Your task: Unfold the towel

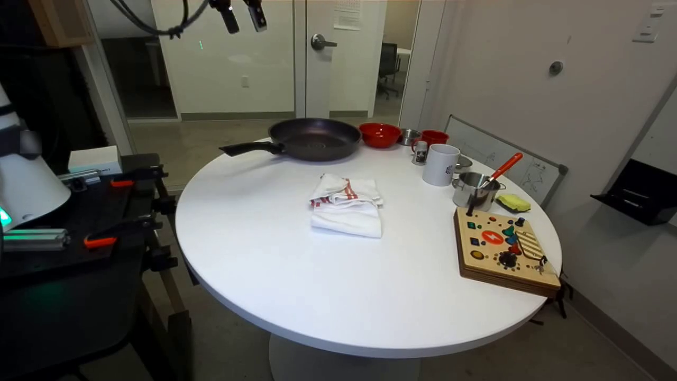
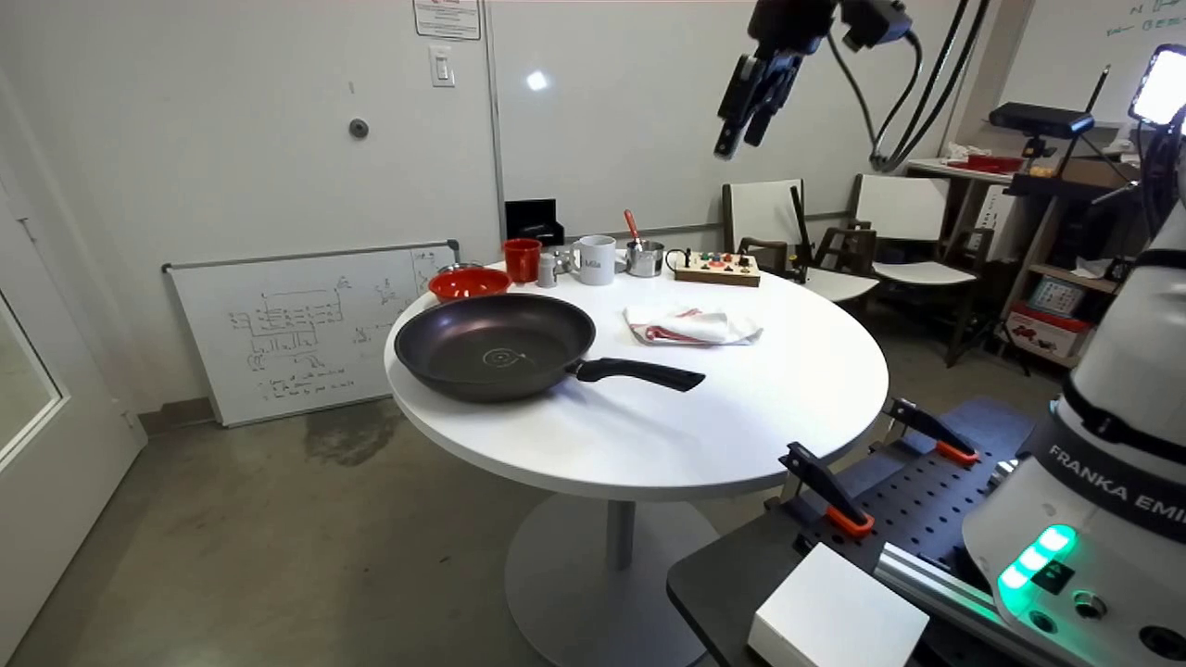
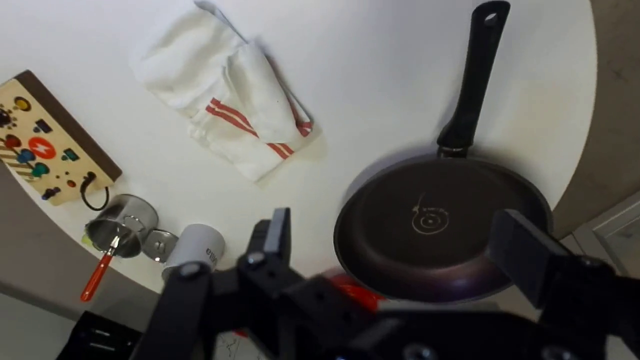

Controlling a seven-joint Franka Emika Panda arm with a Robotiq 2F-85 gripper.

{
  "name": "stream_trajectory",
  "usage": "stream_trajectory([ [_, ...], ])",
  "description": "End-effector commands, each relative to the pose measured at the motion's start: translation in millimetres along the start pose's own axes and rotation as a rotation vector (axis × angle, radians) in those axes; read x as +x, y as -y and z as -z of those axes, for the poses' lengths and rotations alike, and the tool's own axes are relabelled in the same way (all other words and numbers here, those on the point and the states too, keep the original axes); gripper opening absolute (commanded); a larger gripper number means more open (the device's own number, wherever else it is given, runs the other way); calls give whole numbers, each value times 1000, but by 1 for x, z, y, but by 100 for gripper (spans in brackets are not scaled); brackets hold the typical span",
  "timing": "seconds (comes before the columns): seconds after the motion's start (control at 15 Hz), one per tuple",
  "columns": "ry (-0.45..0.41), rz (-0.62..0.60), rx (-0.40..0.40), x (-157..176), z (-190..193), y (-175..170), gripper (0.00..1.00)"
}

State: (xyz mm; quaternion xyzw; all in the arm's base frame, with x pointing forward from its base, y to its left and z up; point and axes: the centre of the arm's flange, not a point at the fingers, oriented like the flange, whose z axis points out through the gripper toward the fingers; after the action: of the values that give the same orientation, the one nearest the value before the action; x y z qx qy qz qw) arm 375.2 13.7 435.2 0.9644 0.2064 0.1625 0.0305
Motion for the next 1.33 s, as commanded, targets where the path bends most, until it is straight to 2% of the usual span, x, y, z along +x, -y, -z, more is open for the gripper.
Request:
stream_trajectory([
  [0.0,51,-63,-63,35,-88,-2,100],
  [0.2,125,-139,-131,38,-147,-14,100],
  [0.47,246,-272,-135,39,-215,-40,100],
  [0.67,298,-411,-43,36,-262,-58,100],
  [0.87,352,-536,-4,23,-304,-71,100],
  [1.0,364,-592,-1,17,-320,-79,100],
  [1.27,309,-555,-107,35,-305,-96,100],
])
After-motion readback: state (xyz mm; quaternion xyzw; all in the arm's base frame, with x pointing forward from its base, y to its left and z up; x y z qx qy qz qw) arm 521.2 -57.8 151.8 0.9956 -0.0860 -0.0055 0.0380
